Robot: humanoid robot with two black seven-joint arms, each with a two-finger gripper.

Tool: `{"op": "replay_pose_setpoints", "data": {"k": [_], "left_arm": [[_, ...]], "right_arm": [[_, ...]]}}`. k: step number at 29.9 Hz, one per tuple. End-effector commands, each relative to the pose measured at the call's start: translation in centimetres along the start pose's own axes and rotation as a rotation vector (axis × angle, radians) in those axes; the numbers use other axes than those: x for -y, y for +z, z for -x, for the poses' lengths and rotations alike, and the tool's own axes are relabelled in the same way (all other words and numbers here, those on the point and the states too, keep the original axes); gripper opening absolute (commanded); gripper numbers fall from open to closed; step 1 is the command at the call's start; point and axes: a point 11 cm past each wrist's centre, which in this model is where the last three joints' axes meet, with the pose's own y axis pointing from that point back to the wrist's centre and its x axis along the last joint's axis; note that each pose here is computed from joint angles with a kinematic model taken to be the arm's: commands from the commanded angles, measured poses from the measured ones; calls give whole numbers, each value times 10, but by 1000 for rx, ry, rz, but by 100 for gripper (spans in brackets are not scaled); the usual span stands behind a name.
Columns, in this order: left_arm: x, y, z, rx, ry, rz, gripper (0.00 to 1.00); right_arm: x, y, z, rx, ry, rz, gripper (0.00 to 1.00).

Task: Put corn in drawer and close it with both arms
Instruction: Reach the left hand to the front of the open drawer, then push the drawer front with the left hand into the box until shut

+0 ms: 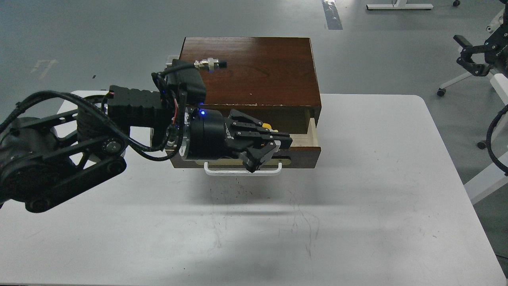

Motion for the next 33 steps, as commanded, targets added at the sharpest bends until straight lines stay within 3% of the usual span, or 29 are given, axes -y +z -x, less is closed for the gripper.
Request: {"op": "replay_pose_setpoints", "data": {"k": [1, 16, 33], "left_arm": [[9, 4, 22, 34, -79, 2, 0], [11, -13, 69, 131, -240, -77, 0], [-11, -42, 70, 163, -276, -186, 0]], "right_arm": [[-2, -2, -7, -7, 23, -15, 100], [-6, 0, -16, -8, 49, -14, 100], [-4, 4, -20, 6, 72, -25, 100]]}}
